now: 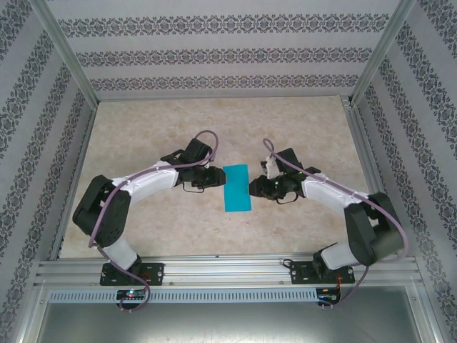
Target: Fold a paper plane with a square sheet of paper (pick it up from the middle)
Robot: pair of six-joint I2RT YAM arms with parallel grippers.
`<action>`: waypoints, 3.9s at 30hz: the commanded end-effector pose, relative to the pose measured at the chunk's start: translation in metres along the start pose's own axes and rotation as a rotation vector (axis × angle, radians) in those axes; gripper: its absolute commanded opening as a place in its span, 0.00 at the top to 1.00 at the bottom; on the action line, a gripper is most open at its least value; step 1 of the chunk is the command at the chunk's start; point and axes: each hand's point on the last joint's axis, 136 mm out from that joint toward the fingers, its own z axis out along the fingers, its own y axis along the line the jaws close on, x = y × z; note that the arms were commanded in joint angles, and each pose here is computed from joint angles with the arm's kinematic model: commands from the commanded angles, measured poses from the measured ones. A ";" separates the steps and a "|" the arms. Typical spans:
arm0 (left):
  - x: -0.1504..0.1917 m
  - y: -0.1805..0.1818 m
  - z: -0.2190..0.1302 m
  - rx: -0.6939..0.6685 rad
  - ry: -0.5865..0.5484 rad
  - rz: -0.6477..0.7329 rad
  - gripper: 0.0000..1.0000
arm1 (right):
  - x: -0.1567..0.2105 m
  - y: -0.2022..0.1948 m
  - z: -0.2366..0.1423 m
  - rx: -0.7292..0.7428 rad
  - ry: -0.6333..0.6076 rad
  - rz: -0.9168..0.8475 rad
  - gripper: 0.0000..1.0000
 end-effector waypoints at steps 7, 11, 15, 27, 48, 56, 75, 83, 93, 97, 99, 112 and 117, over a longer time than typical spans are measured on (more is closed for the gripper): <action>0.000 0.003 0.024 0.155 0.047 -0.158 0.42 | -0.022 -0.007 0.016 -0.009 -0.052 0.120 0.55; -0.002 0.006 0.030 0.163 0.048 -0.189 0.39 | -0.027 -0.008 0.029 -0.024 -0.031 0.147 0.57; -0.001 0.013 0.036 0.142 0.058 -0.211 0.39 | -0.028 -0.009 0.041 -0.040 -0.002 0.164 0.57; 0.003 0.014 0.044 0.143 0.089 -0.220 0.39 | -0.025 -0.014 0.058 -0.049 0.048 0.176 0.59; 0.008 -0.001 0.057 0.161 0.155 -0.198 0.39 | 0.000 -0.055 0.072 0.016 0.068 0.256 0.60; 0.011 -0.006 0.064 0.165 0.172 -0.198 0.43 | 0.005 -0.061 0.075 0.022 0.072 0.269 0.60; 0.009 -0.016 0.066 0.209 0.173 -0.201 0.58 | 0.010 -0.070 0.080 0.019 0.079 0.292 0.60; 0.006 -0.021 0.066 0.239 0.162 -0.210 0.58 | 0.008 -0.070 0.080 0.006 0.074 0.302 0.60; -0.001 -0.028 0.071 0.287 0.143 -0.231 0.71 | 0.000 -0.057 0.078 -0.067 0.045 0.306 0.58; -0.002 -0.025 0.074 0.269 0.145 -0.217 0.82 | -0.009 -0.043 0.070 -0.115 0.015 0.296 0.57; -0.002 -0.024 0.073 0.253 0.149 -0.200 0.87 | -0.012 -0.038 0.064 -0.120 0.002 0.287 0.57; 0.009 -0.001 0.049 0.157 0.238 -0.065 0.95 | -0.024 -0.028 0.002 -0.008 -0.227 0.146 0.52; 0.011 -0.006 0.048 0.178 0.274 -0.052 0.95 | -0.024 -0.009 -0.012 -0.002 -0.320 -0.008 0.52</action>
